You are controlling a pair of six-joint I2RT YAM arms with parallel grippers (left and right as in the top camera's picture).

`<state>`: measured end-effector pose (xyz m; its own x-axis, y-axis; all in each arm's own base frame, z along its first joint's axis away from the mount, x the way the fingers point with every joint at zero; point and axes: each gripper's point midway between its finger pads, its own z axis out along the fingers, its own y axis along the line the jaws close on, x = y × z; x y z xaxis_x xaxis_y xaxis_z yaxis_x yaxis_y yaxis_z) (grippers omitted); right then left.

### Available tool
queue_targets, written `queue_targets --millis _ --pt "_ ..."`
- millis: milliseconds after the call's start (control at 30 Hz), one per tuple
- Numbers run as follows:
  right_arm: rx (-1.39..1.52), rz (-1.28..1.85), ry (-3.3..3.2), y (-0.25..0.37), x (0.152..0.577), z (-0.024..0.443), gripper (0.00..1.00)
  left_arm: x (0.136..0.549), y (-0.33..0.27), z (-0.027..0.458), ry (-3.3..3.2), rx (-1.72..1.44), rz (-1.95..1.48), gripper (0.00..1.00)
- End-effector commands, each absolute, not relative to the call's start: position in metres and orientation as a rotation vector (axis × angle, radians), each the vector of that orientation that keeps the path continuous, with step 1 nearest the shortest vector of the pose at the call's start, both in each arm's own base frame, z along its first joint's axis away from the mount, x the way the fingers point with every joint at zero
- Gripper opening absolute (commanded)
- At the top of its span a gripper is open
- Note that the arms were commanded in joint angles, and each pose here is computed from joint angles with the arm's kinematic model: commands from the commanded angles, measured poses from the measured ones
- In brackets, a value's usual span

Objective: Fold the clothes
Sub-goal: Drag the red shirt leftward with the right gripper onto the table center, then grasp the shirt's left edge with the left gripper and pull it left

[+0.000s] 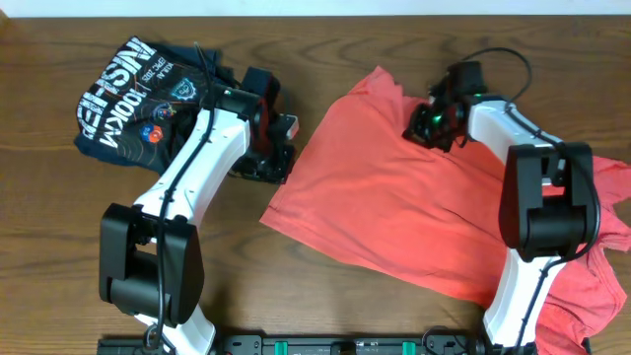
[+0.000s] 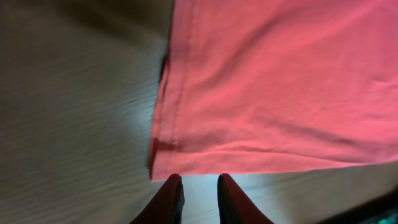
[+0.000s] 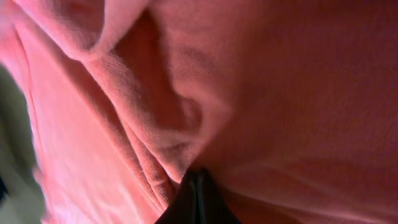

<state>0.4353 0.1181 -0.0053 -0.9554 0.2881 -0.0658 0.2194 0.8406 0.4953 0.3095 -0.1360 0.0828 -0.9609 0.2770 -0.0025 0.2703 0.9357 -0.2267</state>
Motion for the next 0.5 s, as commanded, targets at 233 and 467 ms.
queue_targets --millis 233,467 --pt "0.275 0.479 2.83 0.078 0.426 0.034 0.26 0.278 -0.117 0.012 -3.031 -0.286 0.244 0.22" --pt "0.499 0.404 2.66 -0.003 0.432 0.095 0.41 0.247 -0.091 -0.015 -2.979 -0.229 0.073 0.06"
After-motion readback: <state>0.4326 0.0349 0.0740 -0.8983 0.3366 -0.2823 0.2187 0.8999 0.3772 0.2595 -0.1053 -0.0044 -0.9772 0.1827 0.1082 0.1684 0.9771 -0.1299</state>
